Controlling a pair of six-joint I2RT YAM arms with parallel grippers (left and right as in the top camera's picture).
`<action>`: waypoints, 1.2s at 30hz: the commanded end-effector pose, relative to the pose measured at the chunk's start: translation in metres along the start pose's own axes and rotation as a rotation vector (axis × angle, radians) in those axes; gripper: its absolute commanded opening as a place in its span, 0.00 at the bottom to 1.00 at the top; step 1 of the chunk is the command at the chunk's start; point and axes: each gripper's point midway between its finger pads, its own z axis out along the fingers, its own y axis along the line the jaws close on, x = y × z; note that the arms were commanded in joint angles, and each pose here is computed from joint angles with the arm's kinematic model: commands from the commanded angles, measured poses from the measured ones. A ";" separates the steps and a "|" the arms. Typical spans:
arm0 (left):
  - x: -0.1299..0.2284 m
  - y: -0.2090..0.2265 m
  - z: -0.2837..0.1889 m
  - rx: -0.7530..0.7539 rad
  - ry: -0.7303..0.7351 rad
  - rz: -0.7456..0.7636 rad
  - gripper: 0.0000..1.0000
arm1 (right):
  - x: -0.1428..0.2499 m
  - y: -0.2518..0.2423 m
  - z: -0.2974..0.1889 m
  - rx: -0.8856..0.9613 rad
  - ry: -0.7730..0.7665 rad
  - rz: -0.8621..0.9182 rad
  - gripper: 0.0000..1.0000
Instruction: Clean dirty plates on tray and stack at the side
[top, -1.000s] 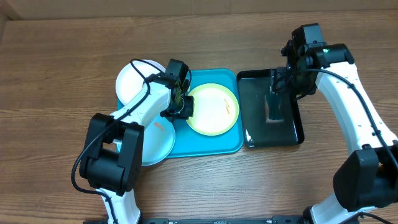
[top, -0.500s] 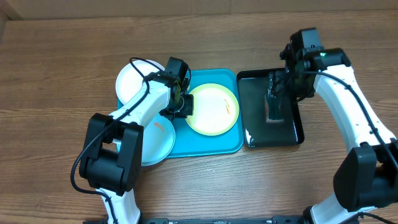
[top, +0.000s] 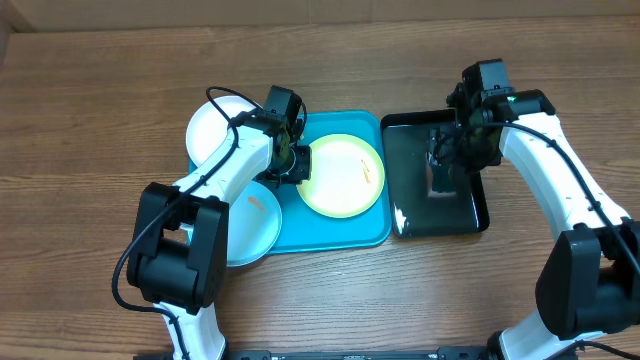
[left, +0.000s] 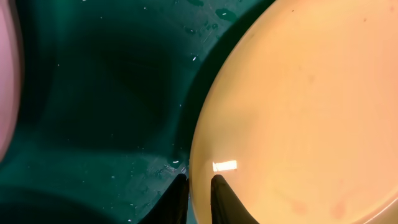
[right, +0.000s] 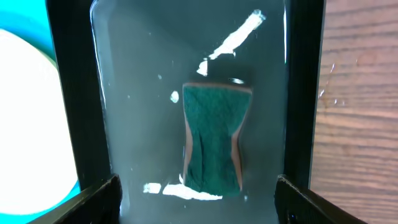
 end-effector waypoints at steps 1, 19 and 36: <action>-0.008 0.001 -0.005 -0.005 -0.023 -0.012 0.16 | -0.001 -0.003 0.003 0.009 -0.005 0.002 0.80; -0.005 0.003 0.001 -0.012 -0.023 -0.011 0.15 | 0.005 -0.004 0.013 0.010 0.002 0.002 0.79; -0.003 0.005 0.009 -0.015 -0.012 -0.027 0.14 | 0.005 -0.005 0.023 0.010 -0.006 0.001 0.86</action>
